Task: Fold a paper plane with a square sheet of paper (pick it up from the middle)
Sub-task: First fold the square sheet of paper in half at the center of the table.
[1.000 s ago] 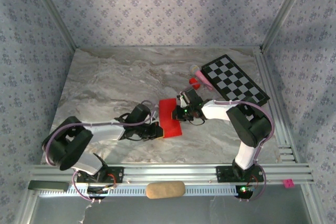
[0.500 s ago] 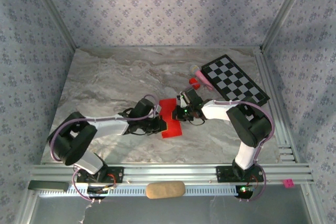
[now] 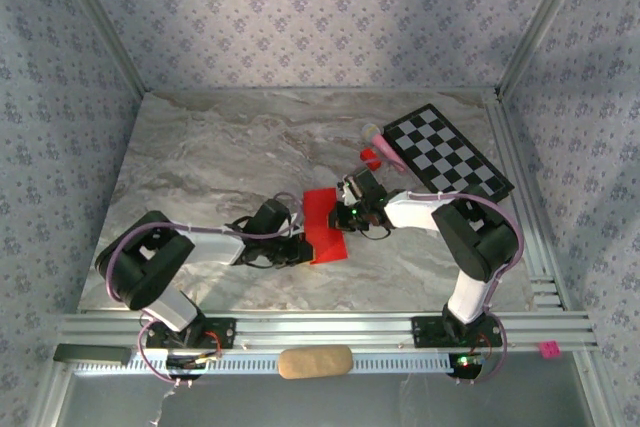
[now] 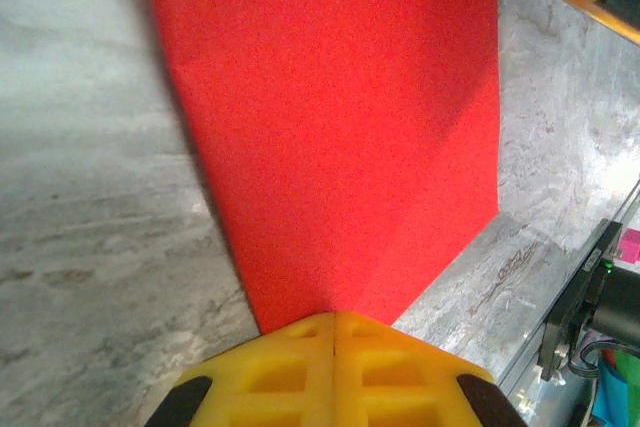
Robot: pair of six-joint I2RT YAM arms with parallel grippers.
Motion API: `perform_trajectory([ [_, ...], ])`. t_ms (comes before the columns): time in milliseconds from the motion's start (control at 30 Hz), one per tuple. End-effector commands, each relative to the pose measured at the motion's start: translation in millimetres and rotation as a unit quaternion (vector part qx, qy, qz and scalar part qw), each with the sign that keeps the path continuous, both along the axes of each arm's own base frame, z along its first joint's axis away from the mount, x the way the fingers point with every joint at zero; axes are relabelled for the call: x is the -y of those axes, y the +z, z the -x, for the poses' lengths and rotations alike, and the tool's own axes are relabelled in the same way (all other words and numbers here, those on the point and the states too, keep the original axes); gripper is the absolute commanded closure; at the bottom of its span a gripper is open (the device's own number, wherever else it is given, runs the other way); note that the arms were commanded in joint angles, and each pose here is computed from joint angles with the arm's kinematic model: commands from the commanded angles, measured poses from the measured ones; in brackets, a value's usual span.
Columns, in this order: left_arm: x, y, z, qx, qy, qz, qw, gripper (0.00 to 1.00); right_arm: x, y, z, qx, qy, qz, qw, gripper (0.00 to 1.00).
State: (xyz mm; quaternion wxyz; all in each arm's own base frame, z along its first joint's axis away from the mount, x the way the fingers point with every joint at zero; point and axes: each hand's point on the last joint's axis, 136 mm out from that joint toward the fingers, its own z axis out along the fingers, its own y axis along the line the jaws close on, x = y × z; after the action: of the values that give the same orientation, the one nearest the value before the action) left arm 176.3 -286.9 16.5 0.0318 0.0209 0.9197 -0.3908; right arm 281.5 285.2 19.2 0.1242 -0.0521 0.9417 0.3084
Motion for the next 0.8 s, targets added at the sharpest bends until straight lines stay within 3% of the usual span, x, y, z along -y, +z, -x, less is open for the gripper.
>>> perform_trajectory([
  [0, -25.2, -22.5, 32.3, -0.039, -0.027, -0.059, 0.997, 1.0, 42.8, -44.5, 31.5, -0.068, -0.024, 0.097, 0.993, 1.0],
  [267, -21.2, -3.6, 41.6, -0.016, -0.075, -0.083, 0.994, 1.0, 43.2, -44.5, 32.3, -0.068, -0.022, 0.099, 0.993, 1.0],
  [400, -18.4, 23.3, 26.9, 0.024, -0.062, -0.085, 0.994, 1.0, 42.3, -43.9, 31.8, -0.069, -0.02, 0.099, 0.992, 1.0],
  [533, -13.1, 59.6, -4.3, 0.066, -0.023, -0.046, 0.996, 1.0, 43.2, -43.0, 32.9, -0.071, -0.02, 0.101, 0.992, 1.0],
  [767, 1.6, 79.8, -74.4, 0.064, 0.026, 0.019, 0.997, 1.0, 38.6, -39.5, 32.6, -0.066, 0.0, 0.095, 0.993, 1.0],
])
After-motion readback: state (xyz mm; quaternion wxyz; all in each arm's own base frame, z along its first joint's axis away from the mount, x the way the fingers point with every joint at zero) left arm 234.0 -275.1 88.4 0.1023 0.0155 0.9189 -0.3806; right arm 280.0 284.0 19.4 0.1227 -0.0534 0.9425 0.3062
